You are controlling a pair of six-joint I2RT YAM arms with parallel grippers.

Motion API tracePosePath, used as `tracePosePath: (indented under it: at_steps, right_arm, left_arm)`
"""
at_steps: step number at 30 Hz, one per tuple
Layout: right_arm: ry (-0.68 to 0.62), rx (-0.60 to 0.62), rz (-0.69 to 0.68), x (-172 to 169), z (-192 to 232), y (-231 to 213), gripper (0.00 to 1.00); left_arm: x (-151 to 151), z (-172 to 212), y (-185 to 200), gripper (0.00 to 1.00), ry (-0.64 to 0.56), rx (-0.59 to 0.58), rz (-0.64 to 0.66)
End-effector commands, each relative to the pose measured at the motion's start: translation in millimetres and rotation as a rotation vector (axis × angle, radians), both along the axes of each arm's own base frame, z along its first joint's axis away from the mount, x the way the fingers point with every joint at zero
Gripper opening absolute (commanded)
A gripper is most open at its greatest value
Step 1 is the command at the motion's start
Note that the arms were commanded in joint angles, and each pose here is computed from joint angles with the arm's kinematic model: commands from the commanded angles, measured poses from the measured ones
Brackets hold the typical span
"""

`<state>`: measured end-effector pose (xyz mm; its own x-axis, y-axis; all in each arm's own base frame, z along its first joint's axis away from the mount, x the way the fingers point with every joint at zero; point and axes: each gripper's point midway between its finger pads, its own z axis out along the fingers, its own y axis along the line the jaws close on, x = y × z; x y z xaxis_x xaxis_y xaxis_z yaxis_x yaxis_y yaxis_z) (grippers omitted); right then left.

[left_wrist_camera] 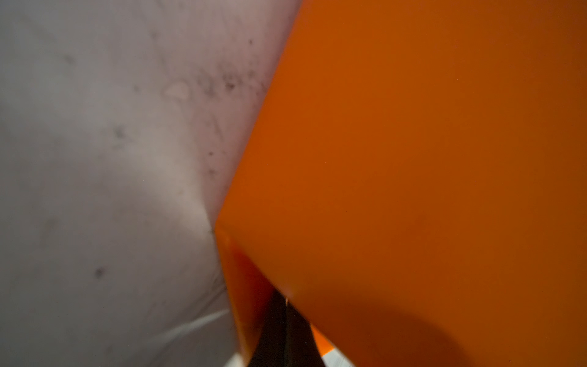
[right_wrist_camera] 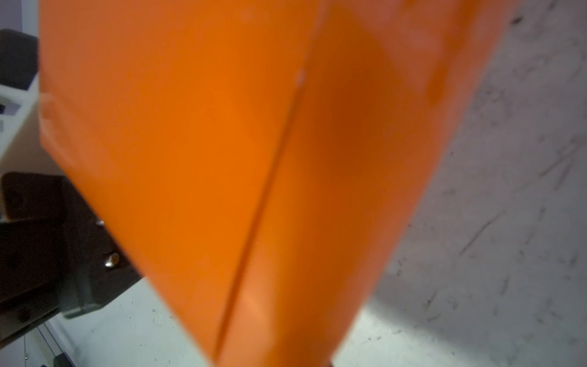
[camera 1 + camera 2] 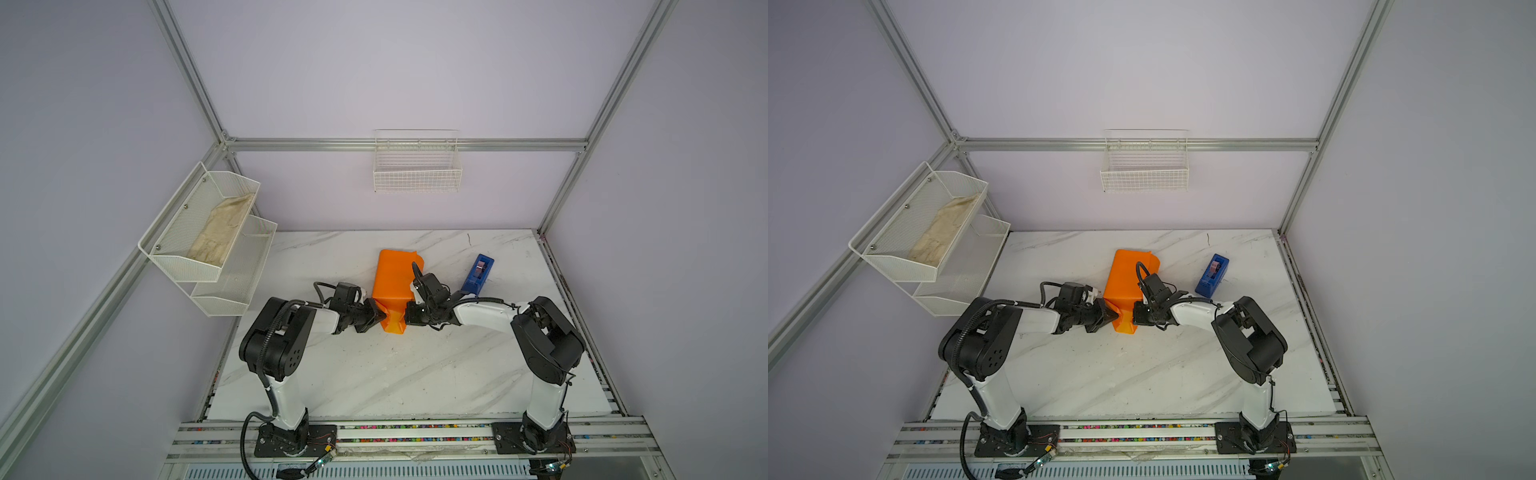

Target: Wrap the gift box in paper

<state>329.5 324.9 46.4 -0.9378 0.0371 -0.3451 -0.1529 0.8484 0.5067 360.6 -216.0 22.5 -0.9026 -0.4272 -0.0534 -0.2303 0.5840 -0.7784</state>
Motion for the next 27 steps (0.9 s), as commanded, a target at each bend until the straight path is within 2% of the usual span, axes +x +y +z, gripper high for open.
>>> tracePosePath:
  at_steps: [1, 16, 27]
  right_arm:
    - [-0.027, 0.064, -0.081, 9, 5, 6, 0.0]
    - [-0.098, 0.148, -0.196, 33, -2, 16, 0.0]
    - [-0.093, 0.157, -0.216, 30, -19, 22, 0.0]
  left_arm:
    - [-14, -22, 2, 0.02, 0.09, 0.043, -0.024]
    - [-13, -19, 0, 0.02, 0.087, 0.035, -0.033]
    - [-3, -1, -6, 0.04, 0.046, 0.013, -0.042]
